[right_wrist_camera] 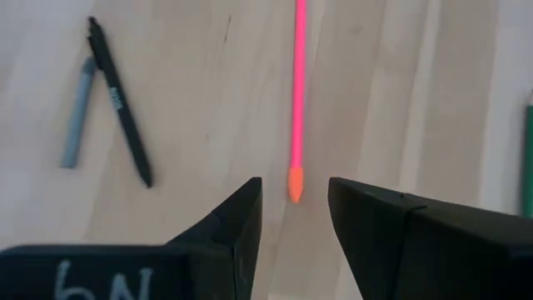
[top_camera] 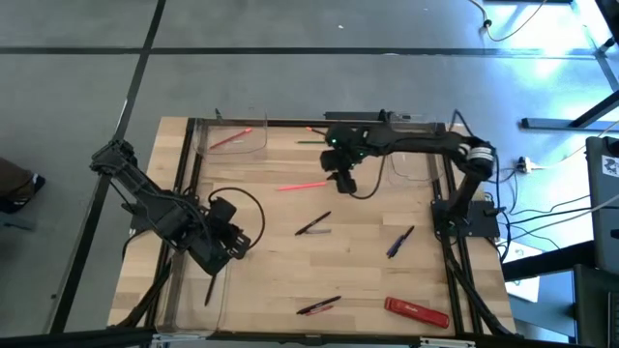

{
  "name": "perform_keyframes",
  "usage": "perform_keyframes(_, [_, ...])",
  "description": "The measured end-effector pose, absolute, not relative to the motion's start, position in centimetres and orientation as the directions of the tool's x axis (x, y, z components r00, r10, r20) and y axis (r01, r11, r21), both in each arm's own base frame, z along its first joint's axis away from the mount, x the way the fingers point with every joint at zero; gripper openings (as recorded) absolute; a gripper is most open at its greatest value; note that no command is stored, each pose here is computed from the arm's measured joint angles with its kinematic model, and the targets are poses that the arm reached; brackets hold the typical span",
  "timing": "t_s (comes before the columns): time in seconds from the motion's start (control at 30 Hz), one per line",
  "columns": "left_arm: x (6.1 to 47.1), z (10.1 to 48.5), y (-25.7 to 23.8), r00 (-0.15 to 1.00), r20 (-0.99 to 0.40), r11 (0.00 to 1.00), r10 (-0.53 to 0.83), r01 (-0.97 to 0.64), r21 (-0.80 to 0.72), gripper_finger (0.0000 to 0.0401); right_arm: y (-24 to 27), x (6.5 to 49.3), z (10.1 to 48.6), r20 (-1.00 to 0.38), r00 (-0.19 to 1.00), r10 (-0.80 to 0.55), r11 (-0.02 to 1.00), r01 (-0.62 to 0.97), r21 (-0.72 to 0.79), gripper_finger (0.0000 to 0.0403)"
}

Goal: Sort crayons/erasers/pens/pencils in bins
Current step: Put the pink pencil into the top left transparent bin

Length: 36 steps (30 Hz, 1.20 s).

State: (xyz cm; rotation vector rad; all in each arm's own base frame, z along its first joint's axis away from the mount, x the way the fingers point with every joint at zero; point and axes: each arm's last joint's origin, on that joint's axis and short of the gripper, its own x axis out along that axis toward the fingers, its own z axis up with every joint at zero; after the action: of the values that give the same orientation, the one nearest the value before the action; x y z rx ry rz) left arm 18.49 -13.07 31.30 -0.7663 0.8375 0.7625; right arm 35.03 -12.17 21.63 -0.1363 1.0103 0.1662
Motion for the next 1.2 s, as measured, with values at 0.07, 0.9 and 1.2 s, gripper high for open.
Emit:
perform_keyframes(0.07, [18.5, 31.3, -13.1, 0.456, -0.845, 0.502, 0.279, -0.820, -0.277, 0.0074, -12.1, 35.8, 20.5, -0.852, 0.517, 0.080, 0.977, -0.210, -0.035, 0.0142])
perform_keyframes(0.9, [18.5, 31.3, -13.0, 0.463, -0.838, 0.500, 0.289, -0.820, -0.280, 0.0074, -12.6, 37.5, 14.9, -0.905, 0.425, 0.028, 0.980, -0.191, -0.059, 0.0142])
perform_keyframes(1.2, [18.5, 31.3, -13.0, 0.463, -0.838, 0.500, 0.289, -0.819, -0.281, 0.0075, -12.6, 37.8, 13.8, -0.908, 0.416, 0.049, 0.979, -0.198, -0.037, 0.0142])
